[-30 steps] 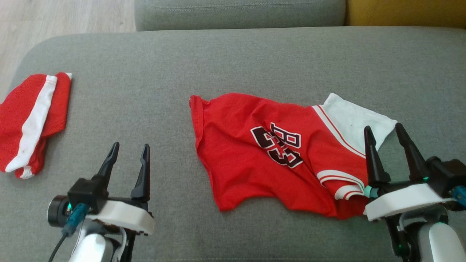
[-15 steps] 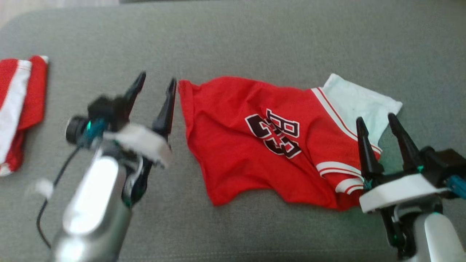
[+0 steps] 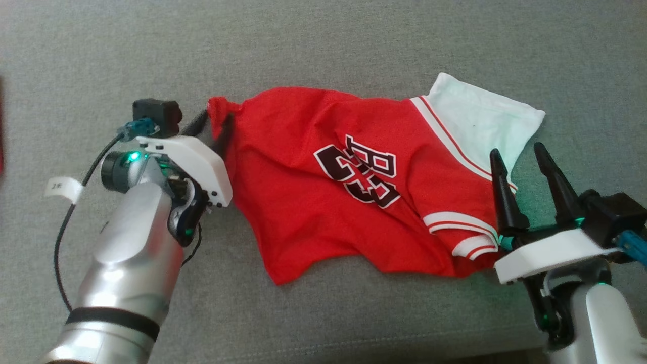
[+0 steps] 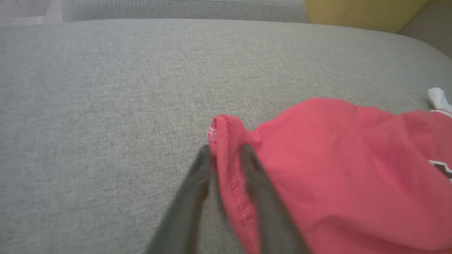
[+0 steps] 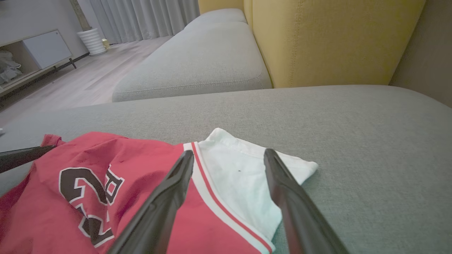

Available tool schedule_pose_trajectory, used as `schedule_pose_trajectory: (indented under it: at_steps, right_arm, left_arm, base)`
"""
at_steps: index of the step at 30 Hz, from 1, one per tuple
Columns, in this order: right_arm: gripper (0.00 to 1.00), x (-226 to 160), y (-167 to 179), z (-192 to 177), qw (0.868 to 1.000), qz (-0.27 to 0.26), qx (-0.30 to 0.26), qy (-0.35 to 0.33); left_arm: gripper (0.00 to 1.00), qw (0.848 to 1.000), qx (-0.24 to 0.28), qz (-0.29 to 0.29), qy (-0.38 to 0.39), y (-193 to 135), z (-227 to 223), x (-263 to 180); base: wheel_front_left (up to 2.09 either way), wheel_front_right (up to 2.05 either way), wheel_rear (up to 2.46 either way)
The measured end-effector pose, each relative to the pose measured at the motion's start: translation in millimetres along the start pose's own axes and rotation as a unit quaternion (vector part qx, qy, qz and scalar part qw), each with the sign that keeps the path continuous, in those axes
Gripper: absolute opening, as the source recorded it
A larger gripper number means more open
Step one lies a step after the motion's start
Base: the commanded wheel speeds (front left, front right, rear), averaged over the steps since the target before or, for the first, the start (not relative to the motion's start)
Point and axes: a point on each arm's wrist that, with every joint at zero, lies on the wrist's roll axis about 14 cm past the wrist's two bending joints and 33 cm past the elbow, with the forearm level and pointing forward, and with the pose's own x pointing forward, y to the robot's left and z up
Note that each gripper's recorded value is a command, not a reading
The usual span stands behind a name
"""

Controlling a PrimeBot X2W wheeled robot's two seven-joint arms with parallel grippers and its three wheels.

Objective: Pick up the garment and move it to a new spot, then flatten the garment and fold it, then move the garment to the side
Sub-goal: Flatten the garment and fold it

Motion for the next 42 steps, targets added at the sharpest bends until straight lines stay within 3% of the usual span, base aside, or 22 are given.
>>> schedule_pose_trajectory:
  at_steps: [7, 15, 19, 23, 28, 29, 30, 35, 39, 42]
  right_arm:
    - [1.0, 4.5, -15.4, -5.0, 1.0, -0.021, 0.007, 0.009]
    - [1.0, 43.0, -50.1, 0.1, 0.997, -0.066, -0.009, 0.026]
    - [1.0, 62.9, -58.0, -20.8, 0.994, -0.075, -0.007, 0.081]
    - [1.0, 60.4, -71.5, -69.1, 0.98, -0.094, 0.002, 0.177]
    - [1.0, 74.7, -71.0, -66.5, 0.979, -0.095, 0.017, 0.181]
    - [0.69, 76.5, -69.7, -66.0, 0.979, -0.094, 0.021, 0.181]
    - [0.0, 77.2, -68.6, -65.9, 0.979, -0.092, 0.025, 0.18]
    - [0.0, 79.8, -63.3, -53.3, 0.985, -0.086, 0.035, 0.144]
    - [0.0, 85.8, -58.2, -19.8, 0.993, -0.075, 0.031, 0.081]
    - [0.0, 88.7, -49.8, 28.0, 0.998, -0.056, 0.005, 0.009]
  left_arm:
    - [0.0, 1.0, 0.008, -0.007, -0.019, -2.1, 7.7, 2.8]
    - [0.0, 0.999, 0.009, -0.006, -0.034, -1.8, 9.9, 0.4]
    - [0.0, 0.999, 0.011, -0.005, -0.037, -1.0, 7.3, -0.3]
    - [0.0, 0.999, 0.01, -0.004, -0.043, 0.1, 8.5, -1.7]
    - [0.0, 0.999, 0.011, -0.005, -0.051, 0.8, 8.6, -4.5]
    - [0.0, 0.998, 0.01, -0.005, -0.055, 1.3, 10.2, -4.9]
    - [0.0, 0.998, 0.01, -0.005, -0.061, 2.0, 13.2, -5.6]
    - [0.0, 0.994, 0.017, -0.007, -0.104, 5.7, 38.4, -12.5]
    - [0.0, 0.989, 0.024, 0.001, -0.149, 11.4, 66.9, -22.0]
    - [0.0, 0.977, 0.031, 0.011, -0.213, 16.0, 105.8, -40.4]
  base:
    - [0.0, 0.0, 0.0]
    - [0.0, 0.0, 0.0]
    - [0.0, 0.0, 0.0]
    - [0.0, 0.0, 0.0]
    - [0.0, 0.0, 0.0]
    - [0.0, 0.0, 0.0]
    - [0.0, 0.0, 0.0]
    - [0.0, 0.0, 0.0]
    - [0.0, 0.0, 0.0]
    - [0.0, 0.0, 0.0]
